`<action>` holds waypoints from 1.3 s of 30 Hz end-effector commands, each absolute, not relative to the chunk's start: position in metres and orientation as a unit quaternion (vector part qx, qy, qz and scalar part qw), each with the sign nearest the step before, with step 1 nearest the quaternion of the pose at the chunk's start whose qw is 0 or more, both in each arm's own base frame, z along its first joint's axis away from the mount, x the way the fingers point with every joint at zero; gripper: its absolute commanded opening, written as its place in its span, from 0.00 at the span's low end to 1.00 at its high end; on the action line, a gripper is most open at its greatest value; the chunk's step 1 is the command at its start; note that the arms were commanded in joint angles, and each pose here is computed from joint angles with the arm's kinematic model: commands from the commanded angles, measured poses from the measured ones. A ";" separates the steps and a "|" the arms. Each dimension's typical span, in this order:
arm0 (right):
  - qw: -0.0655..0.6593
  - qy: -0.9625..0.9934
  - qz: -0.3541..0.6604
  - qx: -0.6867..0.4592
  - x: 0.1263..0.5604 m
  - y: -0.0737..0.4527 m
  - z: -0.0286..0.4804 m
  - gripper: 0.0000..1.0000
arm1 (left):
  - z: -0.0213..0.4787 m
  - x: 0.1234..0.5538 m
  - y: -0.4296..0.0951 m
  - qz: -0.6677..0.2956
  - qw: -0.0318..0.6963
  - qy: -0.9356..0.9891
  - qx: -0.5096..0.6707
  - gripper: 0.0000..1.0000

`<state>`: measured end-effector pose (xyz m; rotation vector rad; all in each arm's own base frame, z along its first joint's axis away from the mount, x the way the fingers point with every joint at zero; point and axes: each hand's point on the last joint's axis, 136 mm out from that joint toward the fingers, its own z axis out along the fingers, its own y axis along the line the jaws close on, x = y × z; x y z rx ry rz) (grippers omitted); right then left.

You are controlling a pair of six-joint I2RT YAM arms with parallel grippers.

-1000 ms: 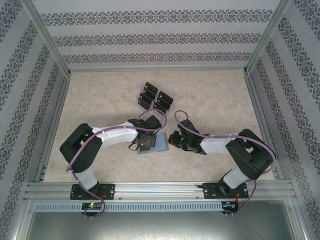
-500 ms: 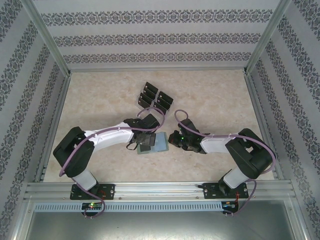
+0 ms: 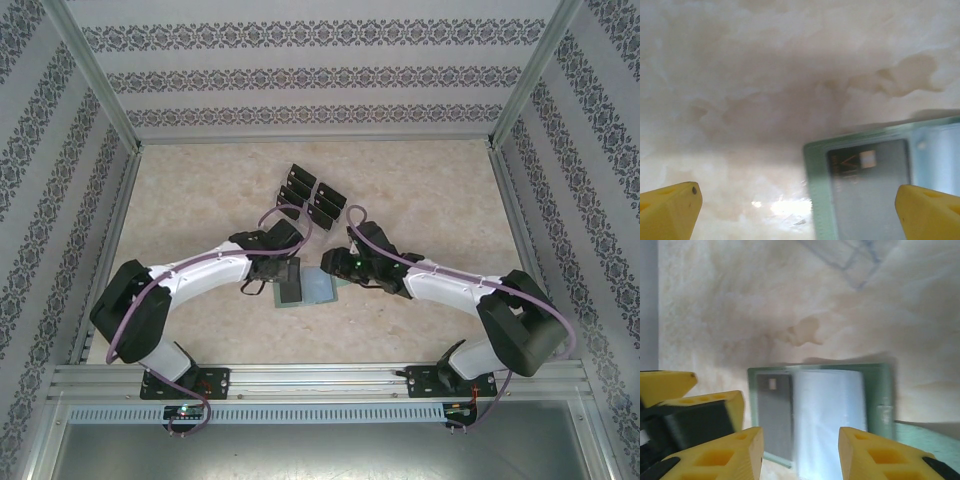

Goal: Put the credit cards into the card holder
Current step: Insert the credit card into the card slot.

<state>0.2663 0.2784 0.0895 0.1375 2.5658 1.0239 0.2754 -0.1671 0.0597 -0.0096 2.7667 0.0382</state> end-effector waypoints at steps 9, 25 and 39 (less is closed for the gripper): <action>0.141 0.924 0.354 0.023 0.258 0.306 0.064 0.45 | 0.032 0.253 -0.138 0.033 0.156 0.987 -0.006 1.00; 0.123 0.941 0.311 0.051 0.243 0.283 0.030 0.46 | 0.016 0.248 -0.133 0.032 0.145 0.989 -0.012 1.00; 0.108 0.937 0.332 0.028 0.243 0.304 0.031 0.46 | 0.010 0.248 -0.136 0.026 0.139 0.990 -0.015 1.00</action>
